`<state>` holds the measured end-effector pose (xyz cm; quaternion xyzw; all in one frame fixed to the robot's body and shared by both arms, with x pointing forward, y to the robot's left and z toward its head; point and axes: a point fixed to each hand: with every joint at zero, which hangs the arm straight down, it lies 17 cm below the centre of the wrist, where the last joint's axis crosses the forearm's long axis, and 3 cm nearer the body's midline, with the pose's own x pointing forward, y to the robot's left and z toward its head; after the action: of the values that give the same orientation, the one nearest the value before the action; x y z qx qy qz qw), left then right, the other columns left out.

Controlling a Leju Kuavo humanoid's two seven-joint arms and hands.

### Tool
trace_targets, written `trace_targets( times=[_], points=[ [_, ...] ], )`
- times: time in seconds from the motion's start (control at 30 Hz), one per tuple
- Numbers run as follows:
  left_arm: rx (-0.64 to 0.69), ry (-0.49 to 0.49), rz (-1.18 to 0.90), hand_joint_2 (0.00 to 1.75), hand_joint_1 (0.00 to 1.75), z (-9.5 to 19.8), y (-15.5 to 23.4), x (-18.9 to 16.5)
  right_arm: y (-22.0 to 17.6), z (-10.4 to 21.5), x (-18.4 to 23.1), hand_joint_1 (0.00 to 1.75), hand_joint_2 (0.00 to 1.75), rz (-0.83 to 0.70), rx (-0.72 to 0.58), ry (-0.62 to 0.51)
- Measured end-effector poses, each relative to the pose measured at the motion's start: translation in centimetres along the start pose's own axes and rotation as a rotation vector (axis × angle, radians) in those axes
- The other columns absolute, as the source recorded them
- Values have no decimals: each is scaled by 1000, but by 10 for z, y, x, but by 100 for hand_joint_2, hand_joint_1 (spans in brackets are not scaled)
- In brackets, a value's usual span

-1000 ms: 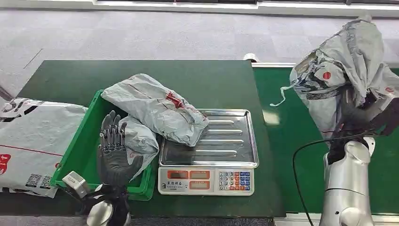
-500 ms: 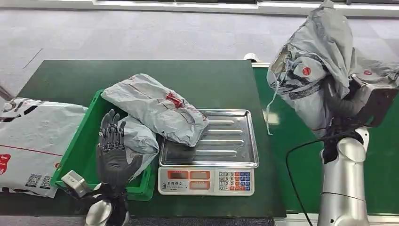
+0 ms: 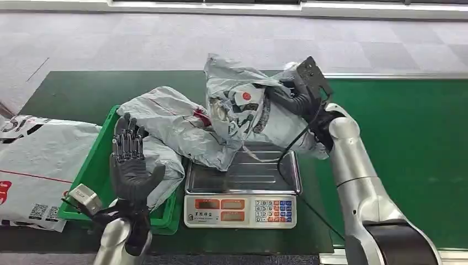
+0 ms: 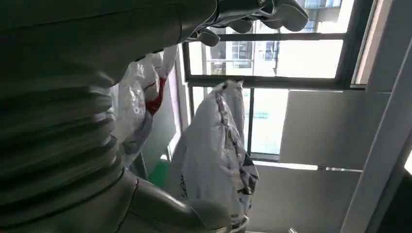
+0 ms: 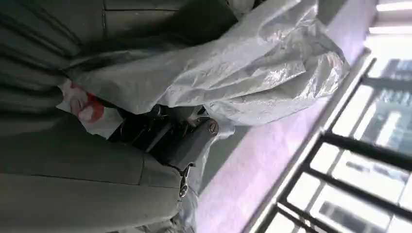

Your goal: Moved the parcel from conveyor to table for the left to box.

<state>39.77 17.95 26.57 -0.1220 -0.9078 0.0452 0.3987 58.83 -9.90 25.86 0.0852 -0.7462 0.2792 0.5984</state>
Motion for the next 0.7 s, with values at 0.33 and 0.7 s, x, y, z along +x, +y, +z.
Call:
trace_targets(
  times=[0.33,0.7],
  points=[
    [122,-52,-94,175,0,-18,53,22,153,0,-39,175,0,73,399,197],
    [178,-110,-164,175,0,-24,77,46,208,23,-47,175,0,97,589,214]
  ],
)
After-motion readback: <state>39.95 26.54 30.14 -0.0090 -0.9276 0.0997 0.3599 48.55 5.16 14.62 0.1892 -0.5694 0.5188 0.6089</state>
